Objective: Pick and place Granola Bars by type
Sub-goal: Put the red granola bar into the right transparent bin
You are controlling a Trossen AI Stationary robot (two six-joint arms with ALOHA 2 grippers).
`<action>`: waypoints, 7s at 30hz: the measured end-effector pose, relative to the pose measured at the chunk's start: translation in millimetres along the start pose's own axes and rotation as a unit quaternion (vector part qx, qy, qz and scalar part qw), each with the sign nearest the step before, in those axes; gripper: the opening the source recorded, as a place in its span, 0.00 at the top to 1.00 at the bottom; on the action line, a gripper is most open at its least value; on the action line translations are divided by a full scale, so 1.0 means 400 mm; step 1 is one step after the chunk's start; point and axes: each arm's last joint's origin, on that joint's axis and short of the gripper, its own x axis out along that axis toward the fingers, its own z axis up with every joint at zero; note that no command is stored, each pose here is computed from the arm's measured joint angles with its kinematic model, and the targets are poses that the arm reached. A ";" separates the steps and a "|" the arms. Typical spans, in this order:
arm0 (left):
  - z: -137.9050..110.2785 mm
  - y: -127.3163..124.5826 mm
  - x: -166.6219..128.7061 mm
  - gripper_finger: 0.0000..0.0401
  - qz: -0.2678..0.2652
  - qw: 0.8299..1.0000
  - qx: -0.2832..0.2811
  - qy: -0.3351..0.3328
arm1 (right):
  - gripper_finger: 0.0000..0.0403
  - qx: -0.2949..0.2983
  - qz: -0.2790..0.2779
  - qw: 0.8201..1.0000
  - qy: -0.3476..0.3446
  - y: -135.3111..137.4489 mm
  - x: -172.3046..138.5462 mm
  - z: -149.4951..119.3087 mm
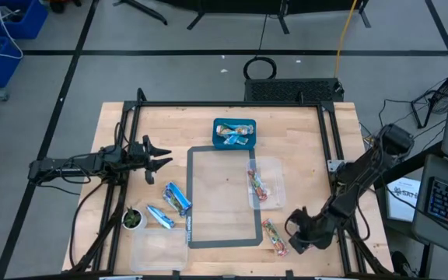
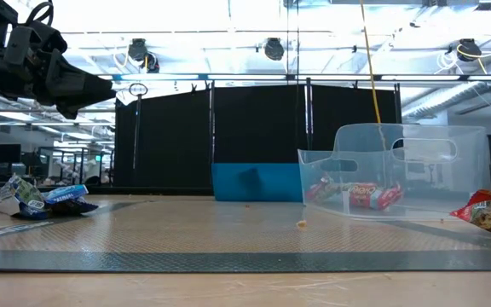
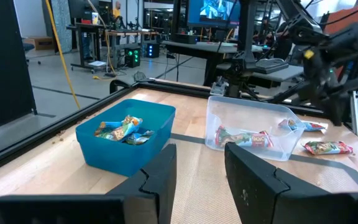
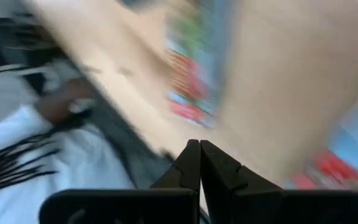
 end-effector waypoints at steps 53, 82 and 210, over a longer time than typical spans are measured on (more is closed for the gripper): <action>0.000 0.000 0.000 0.66 0.000 1.000 0.000 0.000 | 0.46 0.129 -0.109 0.984 -0.064 -0.093 0.007 -0.002; 0.000 0.000 0.000 0.66 0.000 1.000 0.000 0.000 | 0.48 0.153 -0.106 0.966 -0.182 -0.173 0.019 0.062; 0.000 0.000 0.000 0.66 0.000 1.000 0.000 0.000 | 1.00 -0.225 -0.222 0.945 -0.086 -0.007 -0.056 0.456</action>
